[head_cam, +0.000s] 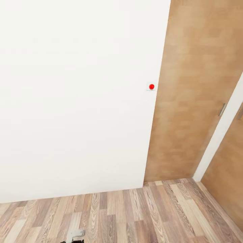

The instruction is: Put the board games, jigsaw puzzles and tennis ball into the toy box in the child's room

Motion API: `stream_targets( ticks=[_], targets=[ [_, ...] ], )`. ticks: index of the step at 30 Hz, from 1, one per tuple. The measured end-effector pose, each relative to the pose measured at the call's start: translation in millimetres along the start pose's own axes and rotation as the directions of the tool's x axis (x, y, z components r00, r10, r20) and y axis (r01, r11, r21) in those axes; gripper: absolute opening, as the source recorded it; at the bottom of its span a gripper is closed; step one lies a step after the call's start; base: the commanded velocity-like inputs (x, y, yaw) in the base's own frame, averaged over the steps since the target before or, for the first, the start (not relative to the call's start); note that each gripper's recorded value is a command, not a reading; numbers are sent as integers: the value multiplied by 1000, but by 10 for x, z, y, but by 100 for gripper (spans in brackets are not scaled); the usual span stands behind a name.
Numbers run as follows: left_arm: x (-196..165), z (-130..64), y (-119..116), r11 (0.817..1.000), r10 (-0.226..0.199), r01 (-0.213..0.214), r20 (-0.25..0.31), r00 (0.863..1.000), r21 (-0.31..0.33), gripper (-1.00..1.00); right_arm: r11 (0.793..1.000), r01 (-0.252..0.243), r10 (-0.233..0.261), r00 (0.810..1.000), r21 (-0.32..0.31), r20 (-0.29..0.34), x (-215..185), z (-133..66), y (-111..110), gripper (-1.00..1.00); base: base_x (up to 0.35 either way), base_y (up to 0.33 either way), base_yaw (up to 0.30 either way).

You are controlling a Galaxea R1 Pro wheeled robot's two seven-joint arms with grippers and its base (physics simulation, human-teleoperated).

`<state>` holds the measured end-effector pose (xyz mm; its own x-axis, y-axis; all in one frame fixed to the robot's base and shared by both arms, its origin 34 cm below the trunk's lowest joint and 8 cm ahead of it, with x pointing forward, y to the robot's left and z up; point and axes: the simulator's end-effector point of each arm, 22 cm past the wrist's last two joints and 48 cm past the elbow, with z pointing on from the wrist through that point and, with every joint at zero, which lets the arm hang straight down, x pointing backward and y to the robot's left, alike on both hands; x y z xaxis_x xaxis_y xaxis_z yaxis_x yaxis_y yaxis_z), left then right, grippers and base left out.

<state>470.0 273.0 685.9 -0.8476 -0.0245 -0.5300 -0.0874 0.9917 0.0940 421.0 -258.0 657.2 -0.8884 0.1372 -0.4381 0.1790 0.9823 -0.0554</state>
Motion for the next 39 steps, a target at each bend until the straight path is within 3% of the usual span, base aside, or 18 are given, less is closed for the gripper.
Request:
stream_targets(
  ticks=[39],
  targets=[
    [-46, -105, 21, 1000, -7, 7, 6, 1000, -1, 100, 1000, 1, -1, 1000, -3, 13, -45, -106, -4, 100, -33, 0, -277]
  ],
)
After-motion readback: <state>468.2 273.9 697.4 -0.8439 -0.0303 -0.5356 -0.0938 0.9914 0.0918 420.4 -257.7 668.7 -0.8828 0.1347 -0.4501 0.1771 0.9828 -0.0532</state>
